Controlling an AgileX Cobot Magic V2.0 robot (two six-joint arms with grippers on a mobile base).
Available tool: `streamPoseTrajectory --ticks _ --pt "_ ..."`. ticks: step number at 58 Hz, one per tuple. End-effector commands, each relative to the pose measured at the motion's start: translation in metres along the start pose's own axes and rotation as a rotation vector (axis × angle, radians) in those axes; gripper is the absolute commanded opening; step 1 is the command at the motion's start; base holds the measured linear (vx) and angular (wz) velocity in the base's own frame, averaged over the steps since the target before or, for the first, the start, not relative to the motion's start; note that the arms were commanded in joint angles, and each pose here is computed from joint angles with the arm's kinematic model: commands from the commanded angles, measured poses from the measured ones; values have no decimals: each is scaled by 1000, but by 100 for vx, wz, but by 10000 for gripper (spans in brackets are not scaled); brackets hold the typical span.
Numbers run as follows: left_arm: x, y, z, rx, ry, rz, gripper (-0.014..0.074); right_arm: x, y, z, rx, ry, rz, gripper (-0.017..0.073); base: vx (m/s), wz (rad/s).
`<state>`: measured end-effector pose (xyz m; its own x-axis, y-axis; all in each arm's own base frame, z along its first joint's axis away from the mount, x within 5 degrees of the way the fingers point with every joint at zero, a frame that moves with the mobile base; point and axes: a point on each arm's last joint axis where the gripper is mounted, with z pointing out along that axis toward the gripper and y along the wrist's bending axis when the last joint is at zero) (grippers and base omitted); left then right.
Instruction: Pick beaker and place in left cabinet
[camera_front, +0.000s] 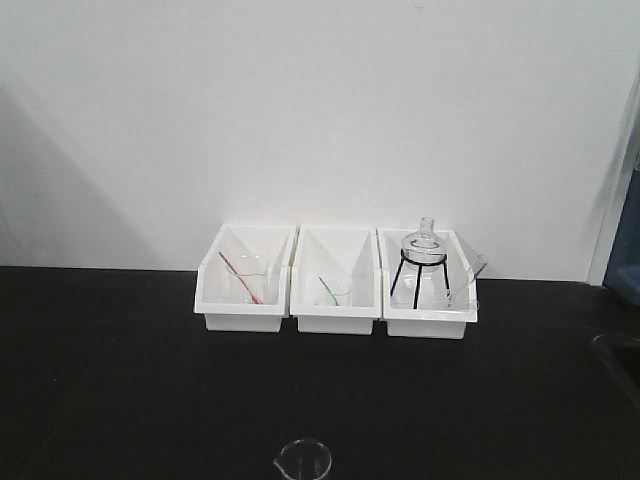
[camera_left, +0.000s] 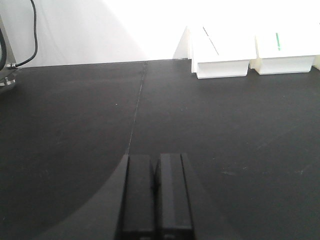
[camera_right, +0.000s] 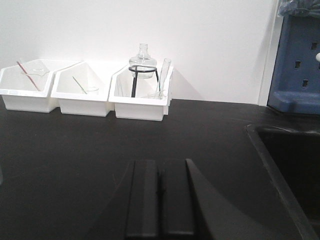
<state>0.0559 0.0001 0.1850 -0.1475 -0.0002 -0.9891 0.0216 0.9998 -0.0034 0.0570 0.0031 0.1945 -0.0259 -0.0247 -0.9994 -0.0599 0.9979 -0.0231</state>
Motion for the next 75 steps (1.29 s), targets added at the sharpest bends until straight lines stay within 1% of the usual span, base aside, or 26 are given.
streamPoseTrajectory --ticks 1,5,13,21,30,36,43,51,56,64,69,75 --pt "-11 -1 -3 17 -102 -9 4 -8 1 -1 -6 -103 -8 -5 0 0" --pt "-11 -1 -3 17 -102 -9 4 -8 1 -1 -6 -104 -7 -5 0 0" --pt "-11 -1 -3 17 -102 -9 4 -17 1 -3 -11 -189 -5 -5 0 0" --pt "-11 -1 -3 17 -102 -9 4 -24 1 -4 -16 -259 21 -5 0 0" --pt "-11 -1 -3 17 -102 -9 4 -34 0 -6 -14 -257 59 -5 0 0" --pt "-11 -1 -3 17 -102 -9 4 -41 0 -8 -13 -244 61 -5 0 0" --pt "-11 -1 -3 17 -102 -9 4 -47 0 -6 -10 -187 61 -3 0 0" --pt "-11 -1 -3 17 -102 -9 4 -46 0 1 -9 -111 58 0 0 0" --pt "-11 -1 -3 17 -102 -9 4 -44 0 9 -9 -67 42 3 0 0" --pt "-11 -1 -3 17 -102 -9 4 -47 1 19 -15 -84 -8 17 0 0" --pt "-11 -1 -3 17 -102 -9 4 -47 1 27 -19 -76 -23 32 0 0" --pt "-11 -1 -3 17 -102 -9 4 -44 2 37 -23 -30 -23 73 0 0"
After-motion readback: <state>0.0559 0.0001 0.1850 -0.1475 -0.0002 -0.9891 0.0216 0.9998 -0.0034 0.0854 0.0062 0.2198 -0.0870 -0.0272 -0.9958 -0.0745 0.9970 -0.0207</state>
